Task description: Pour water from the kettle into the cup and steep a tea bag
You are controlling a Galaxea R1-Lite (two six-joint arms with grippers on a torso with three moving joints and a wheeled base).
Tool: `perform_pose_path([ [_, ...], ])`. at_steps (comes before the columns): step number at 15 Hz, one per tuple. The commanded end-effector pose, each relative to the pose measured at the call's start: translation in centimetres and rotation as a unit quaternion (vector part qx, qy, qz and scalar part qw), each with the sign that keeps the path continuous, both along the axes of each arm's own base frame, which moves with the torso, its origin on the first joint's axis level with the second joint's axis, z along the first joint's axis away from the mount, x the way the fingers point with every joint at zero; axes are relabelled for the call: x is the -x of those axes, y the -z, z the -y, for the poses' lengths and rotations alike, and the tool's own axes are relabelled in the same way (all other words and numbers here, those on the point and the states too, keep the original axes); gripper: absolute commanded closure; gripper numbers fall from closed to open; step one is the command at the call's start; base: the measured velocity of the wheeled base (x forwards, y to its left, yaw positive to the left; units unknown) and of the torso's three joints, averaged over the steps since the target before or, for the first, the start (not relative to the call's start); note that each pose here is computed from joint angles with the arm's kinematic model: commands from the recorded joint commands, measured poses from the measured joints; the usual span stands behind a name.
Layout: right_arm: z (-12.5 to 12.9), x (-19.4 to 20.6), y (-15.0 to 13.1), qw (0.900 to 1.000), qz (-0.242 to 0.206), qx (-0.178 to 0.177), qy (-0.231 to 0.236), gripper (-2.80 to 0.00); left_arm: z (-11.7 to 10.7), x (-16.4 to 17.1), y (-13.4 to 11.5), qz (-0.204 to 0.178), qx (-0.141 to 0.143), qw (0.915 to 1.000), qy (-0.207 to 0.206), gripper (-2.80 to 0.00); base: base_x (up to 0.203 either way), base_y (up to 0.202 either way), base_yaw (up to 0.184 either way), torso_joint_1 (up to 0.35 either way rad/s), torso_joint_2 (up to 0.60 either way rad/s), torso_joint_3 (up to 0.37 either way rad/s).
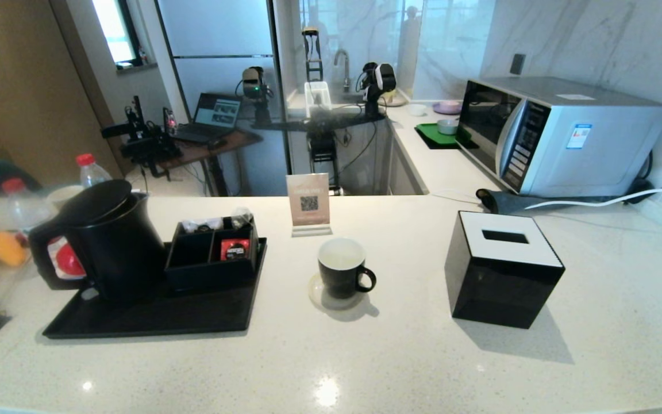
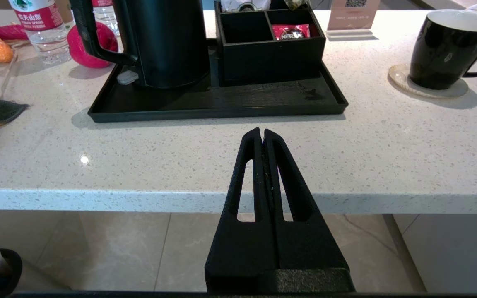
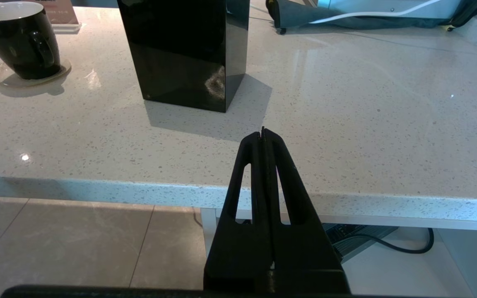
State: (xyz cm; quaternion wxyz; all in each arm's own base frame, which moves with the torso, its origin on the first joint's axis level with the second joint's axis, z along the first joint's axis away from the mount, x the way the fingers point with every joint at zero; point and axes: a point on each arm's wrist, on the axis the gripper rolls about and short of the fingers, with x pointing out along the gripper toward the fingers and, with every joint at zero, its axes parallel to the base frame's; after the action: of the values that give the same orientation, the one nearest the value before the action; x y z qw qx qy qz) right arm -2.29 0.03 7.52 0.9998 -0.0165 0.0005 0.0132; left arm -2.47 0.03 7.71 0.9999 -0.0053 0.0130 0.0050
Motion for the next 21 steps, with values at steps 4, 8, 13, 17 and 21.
perform_pose_path([
  [4, 0.00, -0.01, 0.00, 1.000, -0.001, 0.000, -0.001, 0.00, 0.00, 0.00, 0.01, 0.000, 0.000, 1.0000, 0.000, 0.00, 0.000, 0.000, 0.000, 0.000, 0.00, 0.000],
  [8, 0.00, -0.01, 0.00, 1.000, -0.001, 0.000, -0.001, 0.00, 0.00, 0.00, 0.01, 0.000, 0.000, 1.0000, 0.000, 0.00, 0.000, 0.000, 0.000, 0.000, 0.00, 0.000],
  [13, 0.00, -0.01, 0.00, 1.000, -0.001, 0.000, -0.001, 0.00, 0.00, -0.01, 0.05, -0.001, 0.001, 1.0000, 0.000, 0.00, 0.000, 0.000, 0.000, 0.000, 0.00, 0.000],
  [17, 0.00, -0.01, 0.00, 1.000, -0.001, 0.000, -0.001, 0.00, 0.00, 0.00, 0.01, 0.000, 0.002, 1.0000, -0.001, 0.00, 0.000, 0.000, 0.000, 0.000, 0.00, 0.000],
  [21, 0.00, -0.01, 0.00, 1.000, -0.001, 0.000, -0.001, 0.00, -0.01, 0.05, -0.12, 0.001, 0.002, 1.0000, -0.002, 0.00, 0.000, 0.000, 0.000, 0.000, 0.00, 0.000],
])
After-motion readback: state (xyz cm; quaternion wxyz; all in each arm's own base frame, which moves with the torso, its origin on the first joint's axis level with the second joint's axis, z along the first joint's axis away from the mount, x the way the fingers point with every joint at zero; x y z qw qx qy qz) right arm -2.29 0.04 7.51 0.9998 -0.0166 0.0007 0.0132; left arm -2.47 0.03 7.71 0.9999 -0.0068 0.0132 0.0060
